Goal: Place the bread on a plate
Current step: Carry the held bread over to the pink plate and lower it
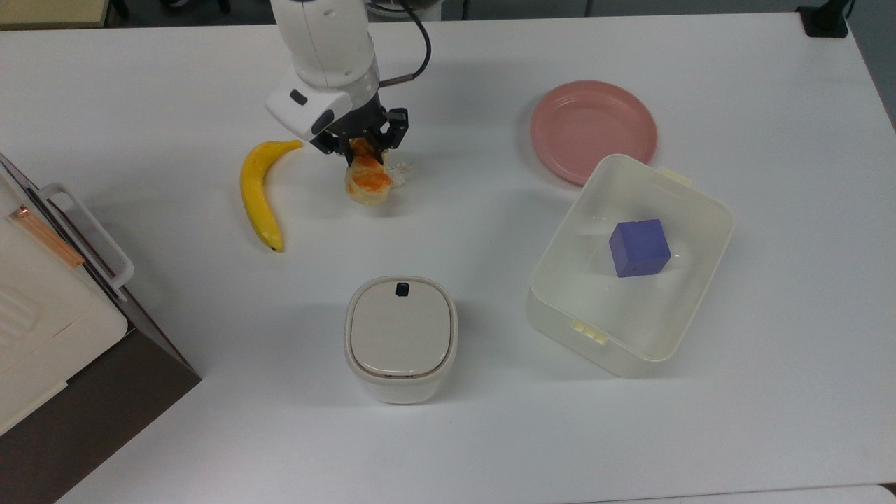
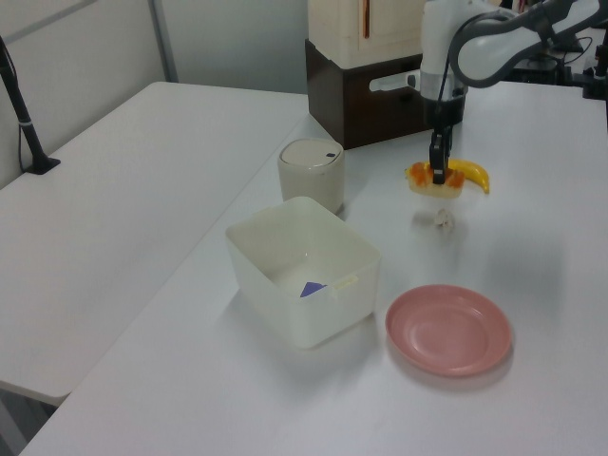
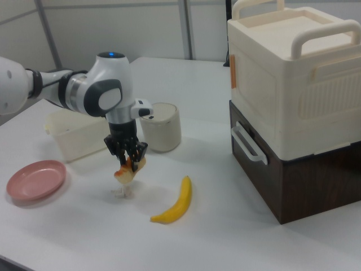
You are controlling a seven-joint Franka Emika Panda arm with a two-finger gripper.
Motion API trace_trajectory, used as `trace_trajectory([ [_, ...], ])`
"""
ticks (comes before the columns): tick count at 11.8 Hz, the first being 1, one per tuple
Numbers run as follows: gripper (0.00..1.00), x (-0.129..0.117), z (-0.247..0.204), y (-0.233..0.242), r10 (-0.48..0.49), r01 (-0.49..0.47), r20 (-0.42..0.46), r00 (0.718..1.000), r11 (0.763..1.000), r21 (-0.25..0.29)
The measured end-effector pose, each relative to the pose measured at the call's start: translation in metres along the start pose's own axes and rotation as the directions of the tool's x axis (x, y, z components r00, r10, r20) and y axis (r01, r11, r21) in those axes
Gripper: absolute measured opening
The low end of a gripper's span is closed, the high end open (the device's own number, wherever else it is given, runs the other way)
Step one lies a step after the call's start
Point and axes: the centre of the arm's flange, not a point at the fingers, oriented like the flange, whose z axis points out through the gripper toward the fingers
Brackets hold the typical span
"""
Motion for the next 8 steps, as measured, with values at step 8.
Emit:
trace_trajectory([
  [8, 0.40, 0.005, -0.002, -0.069, -0.114, 0.114, 0.003, 0.994, 0.993, 0.006],
])
